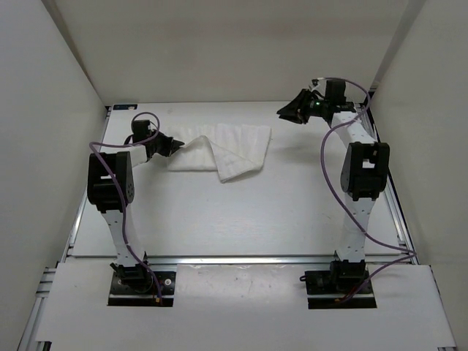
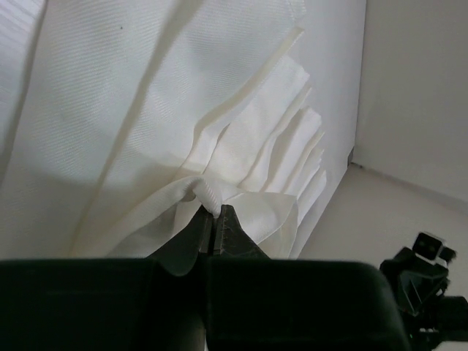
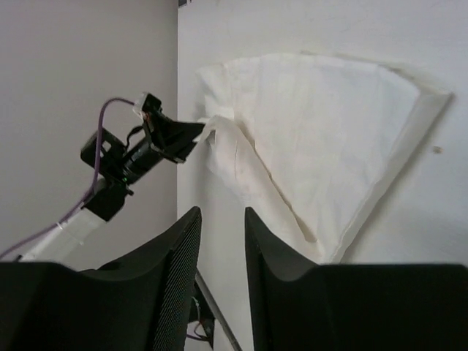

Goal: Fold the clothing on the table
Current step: Fold the skirt

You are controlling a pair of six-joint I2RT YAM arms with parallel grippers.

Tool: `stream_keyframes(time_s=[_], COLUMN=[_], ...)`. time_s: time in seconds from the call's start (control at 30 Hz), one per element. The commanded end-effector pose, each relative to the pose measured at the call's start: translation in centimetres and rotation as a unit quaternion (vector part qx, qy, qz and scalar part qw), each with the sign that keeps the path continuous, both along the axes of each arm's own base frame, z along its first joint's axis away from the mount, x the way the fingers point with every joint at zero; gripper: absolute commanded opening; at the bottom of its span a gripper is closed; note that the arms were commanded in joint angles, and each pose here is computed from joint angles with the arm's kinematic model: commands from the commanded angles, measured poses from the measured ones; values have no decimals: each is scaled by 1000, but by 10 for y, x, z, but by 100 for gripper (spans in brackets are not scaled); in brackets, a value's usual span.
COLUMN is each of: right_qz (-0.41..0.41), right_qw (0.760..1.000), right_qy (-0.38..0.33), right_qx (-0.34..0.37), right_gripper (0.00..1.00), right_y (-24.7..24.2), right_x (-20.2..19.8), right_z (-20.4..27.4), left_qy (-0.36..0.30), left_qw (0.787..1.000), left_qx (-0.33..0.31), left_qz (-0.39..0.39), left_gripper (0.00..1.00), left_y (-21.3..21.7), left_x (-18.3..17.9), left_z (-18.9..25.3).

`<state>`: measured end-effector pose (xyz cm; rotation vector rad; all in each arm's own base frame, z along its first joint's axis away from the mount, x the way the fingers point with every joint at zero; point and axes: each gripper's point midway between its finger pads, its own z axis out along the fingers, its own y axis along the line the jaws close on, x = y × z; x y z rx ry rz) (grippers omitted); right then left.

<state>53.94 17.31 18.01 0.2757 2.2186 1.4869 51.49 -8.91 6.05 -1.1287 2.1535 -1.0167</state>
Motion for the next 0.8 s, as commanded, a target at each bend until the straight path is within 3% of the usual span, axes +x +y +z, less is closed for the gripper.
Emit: stream_keyframes(time_s=[0.0,0.07,0.13,0.23,0.53,0.77], right_qz=[61,76,85,93,123,168], right_qw=[995,993,990,985,966,923], right_qy=[20,34,59,81,161,251], right_qx=[-78,-85,-100,-122,-161,-239], right_gripper=[35,33,24,1,0,0], right_y=[37,46,52,54,69,53], right_x=[-33,-44,-50,-48,-73,-135], right_z=[-22,-33,-46,-67,-135,-188], left_qy=[3,9,17,15,3,9], left_qw=[999,1000,1000,1000,998,998], left_qx=[4,12,18,26,56,64], left_qz=[33,24,15,6,-21,-24], left_gripper=[0,0,0,0,0,0], left_y=[14,11,4,-2,-13,-5], left_x=[2,-3,-12,-23,-46,-69], left_z=[-5,-12,-17,-15,0,-3])
